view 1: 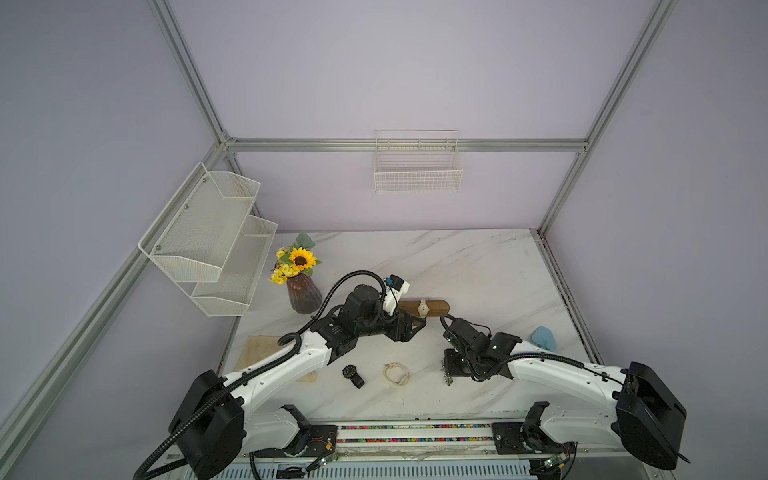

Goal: Place watch on stand
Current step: Adjust the watch at the center of the board, then pick up the watch at the center of the board.

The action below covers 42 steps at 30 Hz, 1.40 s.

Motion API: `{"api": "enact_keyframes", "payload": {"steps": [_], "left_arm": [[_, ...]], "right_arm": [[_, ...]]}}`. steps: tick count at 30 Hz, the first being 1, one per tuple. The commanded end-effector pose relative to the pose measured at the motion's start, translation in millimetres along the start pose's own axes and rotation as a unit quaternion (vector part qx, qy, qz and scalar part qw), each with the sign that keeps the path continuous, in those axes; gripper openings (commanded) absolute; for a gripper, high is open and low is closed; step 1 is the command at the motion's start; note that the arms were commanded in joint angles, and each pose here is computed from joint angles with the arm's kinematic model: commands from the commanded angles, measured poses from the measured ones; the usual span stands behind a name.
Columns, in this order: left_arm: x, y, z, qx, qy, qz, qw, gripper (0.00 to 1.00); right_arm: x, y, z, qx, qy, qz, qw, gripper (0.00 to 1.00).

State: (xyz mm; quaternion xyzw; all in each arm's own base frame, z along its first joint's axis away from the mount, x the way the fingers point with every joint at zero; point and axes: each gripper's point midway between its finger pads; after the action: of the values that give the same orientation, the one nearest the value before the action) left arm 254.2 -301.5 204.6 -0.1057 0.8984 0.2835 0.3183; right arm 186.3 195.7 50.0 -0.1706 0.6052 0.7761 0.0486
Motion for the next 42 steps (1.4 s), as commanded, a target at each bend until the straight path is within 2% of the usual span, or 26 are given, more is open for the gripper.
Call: {"api": "enact_keyframes", "payload": {"steps": [1, 3, 8, 11, 14, 20, 25, 28, 34, 42], "left_arm": [[10, -2, 9, -0.012, -0.005, 0.009, 1.000, 0.72], [15, -6, 16, -0.027, 0.004, 0.023, 0.999, 0.72], [29, -13, 30, -0.049, 0.027, 0.055, 0.997, 0.70], [36, -15, 37, -0.064, 0.043, 0.065, 0.995, 0.70], [40, -17, 41, -0.072, 0.055, 0.075, 0.993, 0.69], [58, -27, 35, -0.076, 0.076, 0.122, 0.987, 0.65], [102, -44, 30, -0.100, 0.092, 0.204, 0.969, 0.69], [121, -48, 26, -0.113, 0.103, 0.229, 0.961, 0.70], [132, -62, 15, -0.132, 0.112, 0.227, 0.958, 0.70], [125, -95, 6, -0.115, 0.127, 0.203, 0.964, 0.67]], "right_arm": [[-14, -5, 7, -0.017, -0.022, -0.036, 0.999, 0.14], [-18, -8, 9, -0.022, -0.025, -0.043, 0.999, 0.18], [-20, -9, 14, -0.040, -0.028, -0.049, 0.998, 0.18], [-27, 7, 21, -0.065, -0.027, -0.072, 0.995, 0.25], [-33, 28, 23, -0.085, -0.032, -0.097, 0.991, 0.27], [-31, 46, -26, -0.048, -0.071, -0.093, 0.992, 0.28], [-30, 47, -49, -0.035, -0.083, -0.087, 0.992, 0.28], [-29, 46, -50, -0.035, -0.078, -0.084, 0.993, 0.27], [-29, 46, -50, -0.040, -0.067, -0.084, 0.993, 0.27], [-33, 56, -44, -0.057, -0.060, -0.101, 0.991, 0.27]]}}
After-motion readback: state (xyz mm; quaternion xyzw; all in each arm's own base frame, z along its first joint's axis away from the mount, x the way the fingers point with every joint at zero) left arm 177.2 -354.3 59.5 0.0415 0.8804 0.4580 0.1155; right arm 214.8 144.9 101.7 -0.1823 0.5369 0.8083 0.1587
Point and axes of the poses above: each gripper's point midway between its finger pads, its own y axis back along the fingers, its own z axis along the line the jaws close on, x = y × z, and after that the axes turned 10 degrees about y, right-handed
